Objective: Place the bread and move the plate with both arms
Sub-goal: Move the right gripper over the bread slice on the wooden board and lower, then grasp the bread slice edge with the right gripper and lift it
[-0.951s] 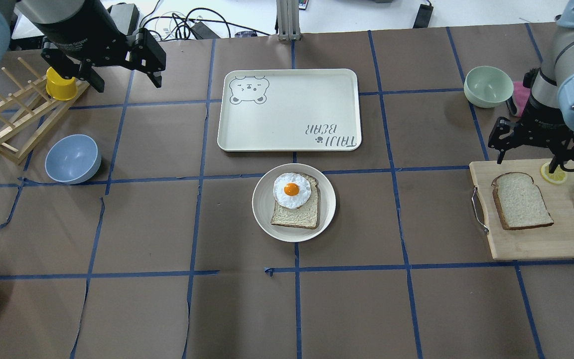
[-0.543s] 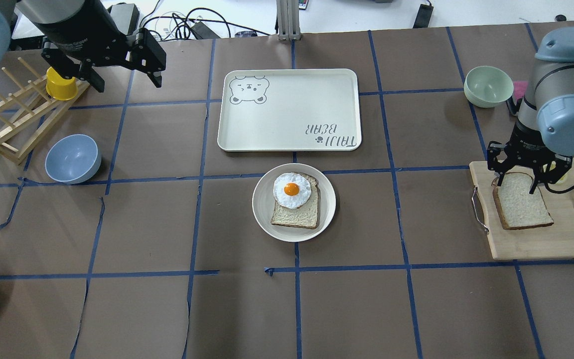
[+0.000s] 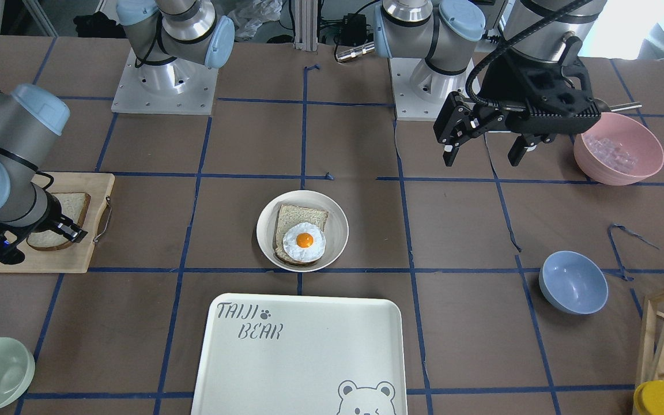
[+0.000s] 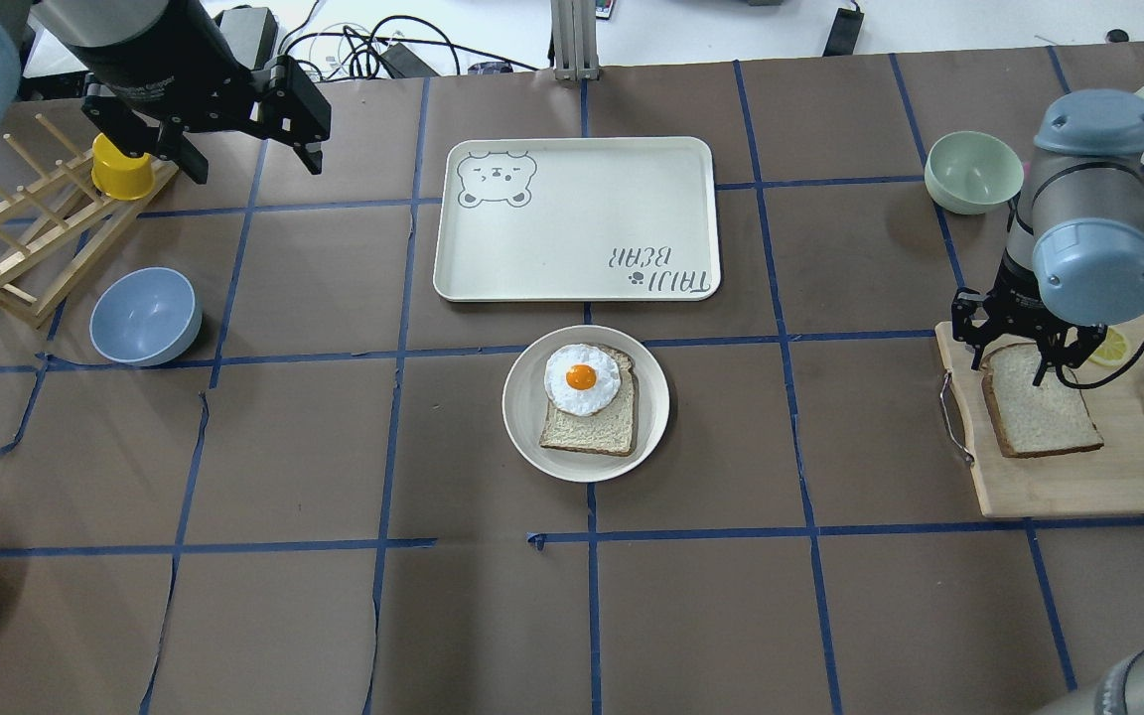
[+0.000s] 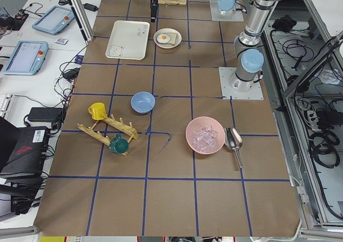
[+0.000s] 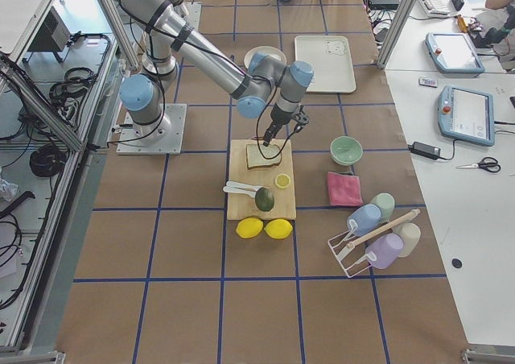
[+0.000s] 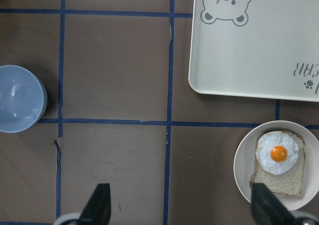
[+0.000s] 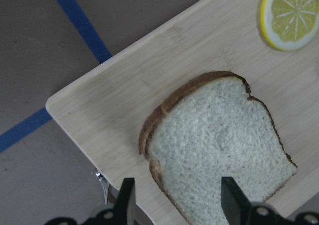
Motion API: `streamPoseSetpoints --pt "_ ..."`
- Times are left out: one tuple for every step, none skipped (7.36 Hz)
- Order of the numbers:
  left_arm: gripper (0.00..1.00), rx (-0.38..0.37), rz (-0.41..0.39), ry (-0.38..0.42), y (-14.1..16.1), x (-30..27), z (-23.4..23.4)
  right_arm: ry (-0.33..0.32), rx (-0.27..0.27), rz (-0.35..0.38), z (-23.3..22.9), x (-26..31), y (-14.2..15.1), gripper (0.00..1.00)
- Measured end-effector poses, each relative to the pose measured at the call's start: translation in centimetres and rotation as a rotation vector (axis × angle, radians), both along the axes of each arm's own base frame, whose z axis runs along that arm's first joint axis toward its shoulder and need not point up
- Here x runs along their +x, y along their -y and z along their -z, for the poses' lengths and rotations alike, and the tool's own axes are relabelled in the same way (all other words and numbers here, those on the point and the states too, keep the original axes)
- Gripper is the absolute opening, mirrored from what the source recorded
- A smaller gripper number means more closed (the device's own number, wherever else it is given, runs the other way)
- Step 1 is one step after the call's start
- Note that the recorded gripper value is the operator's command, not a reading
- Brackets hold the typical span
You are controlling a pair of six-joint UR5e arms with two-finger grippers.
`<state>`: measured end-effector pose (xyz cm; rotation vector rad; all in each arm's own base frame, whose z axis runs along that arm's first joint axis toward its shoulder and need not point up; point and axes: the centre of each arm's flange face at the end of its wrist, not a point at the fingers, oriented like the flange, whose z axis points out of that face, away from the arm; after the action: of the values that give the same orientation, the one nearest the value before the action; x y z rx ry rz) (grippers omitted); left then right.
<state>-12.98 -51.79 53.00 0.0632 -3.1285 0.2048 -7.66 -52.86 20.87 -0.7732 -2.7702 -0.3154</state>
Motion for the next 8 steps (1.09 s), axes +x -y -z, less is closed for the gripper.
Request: streamPoseSetpoints --pt "1.0 0.0 0.0 0.0 0.0 0.0 0.0 0.0 -0.003 0.001 0.6 -0.1 0.2 0.64" --pt "1.0 0.0 0.0 0.0 0.0 0.0 0.0 -0.004 -0.011 0.001 1.0 -0.2 0.5 0.62" --pt "1.0 0.0 0.0 0.0 0.0 0.0 0.0 -0.009 -0.019 0.0 1.4 -0.3 0.7 0.62" --pt "1.0 0.0 0.0 0.0 0.0 0.0 0.0 -0.011 -0.022 0.001 1.6 -0.3 0.8 0.62" --pt "1.0 0.0 0.0 0.0 0.0 0.0 0.0 -0.011 -0.023 0.002 1.7 -0.4 0.9 0.59" --pt "1.0 0.0 0.0 0.0 0.0 0.0 0.0 -0.011 -0.024 0.002 1.7 -0.4 0.9 0.4" --pt "1.0 0.0 0.0 -0.001 0.0 0.0 0.0 -0.008 -0.025 0.002 1.7 -0.3 0.9 0.3" --pt "1.0 0.0 0.0 0.0 0.0 0.0 0.0 -0.006 -0.026 0.002 1.7 -0.3 0.9 0.14"
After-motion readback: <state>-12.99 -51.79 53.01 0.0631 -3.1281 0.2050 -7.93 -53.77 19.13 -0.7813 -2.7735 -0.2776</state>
